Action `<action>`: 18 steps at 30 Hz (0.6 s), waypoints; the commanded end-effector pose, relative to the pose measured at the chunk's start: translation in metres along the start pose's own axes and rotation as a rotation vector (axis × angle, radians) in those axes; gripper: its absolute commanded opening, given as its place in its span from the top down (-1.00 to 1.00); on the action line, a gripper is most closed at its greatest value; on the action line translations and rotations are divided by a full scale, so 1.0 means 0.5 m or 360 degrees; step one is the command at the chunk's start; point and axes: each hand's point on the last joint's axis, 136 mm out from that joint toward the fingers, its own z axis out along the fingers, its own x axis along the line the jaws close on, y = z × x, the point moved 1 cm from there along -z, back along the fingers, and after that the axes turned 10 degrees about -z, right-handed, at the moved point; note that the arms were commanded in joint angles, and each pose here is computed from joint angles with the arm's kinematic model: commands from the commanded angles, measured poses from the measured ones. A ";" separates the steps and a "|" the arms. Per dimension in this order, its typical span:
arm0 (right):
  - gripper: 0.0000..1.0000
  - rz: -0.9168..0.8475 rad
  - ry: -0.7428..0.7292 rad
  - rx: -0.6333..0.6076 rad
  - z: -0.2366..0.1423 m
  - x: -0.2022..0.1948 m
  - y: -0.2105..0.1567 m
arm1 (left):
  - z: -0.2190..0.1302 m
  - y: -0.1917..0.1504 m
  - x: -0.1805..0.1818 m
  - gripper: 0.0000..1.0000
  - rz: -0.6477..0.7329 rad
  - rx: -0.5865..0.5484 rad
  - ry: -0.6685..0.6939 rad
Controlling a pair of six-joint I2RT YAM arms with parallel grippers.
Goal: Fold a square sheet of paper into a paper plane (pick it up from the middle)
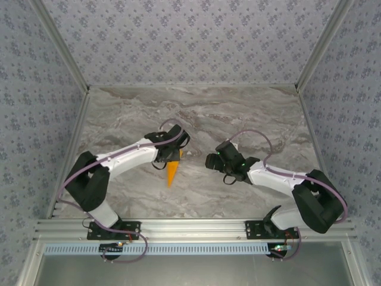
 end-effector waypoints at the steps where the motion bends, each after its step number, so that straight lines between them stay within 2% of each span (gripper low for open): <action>1: -0.68 0.0069 -0.0011 -0.0076 -0.033 -0.003 0.040 | -0.074 0.043 -0.057 1.00 -0.0073 -0.0095 -0.0318; 5: -0.67 0.0113 0.0009 -0.0133 -0.062 -0.011 0.064 | -0.107 0.058 -0.091 1.00 -0.0194 -0.0080 -0.0642; 11: -0.64 0.0107 0.0207 -0.0172 -0.082 0.028 0.086 | -0.092 0.055 -0.116 1.00 -0.0429 0.0031 -0.1032; 13: -0.62 0.0081 0.0308 -0.0163 -0.080 0.051 0.085 | -0.074 0.046 -0.111 1.00 -0.0490 0.0044 -0.1057; 18: -0.51 -0.0010 0.0443 -0.0119 -0.068 0.101 0.075 | -0.013 0.011 -0.073 1.00 -0.0620 0.0065 -0.0966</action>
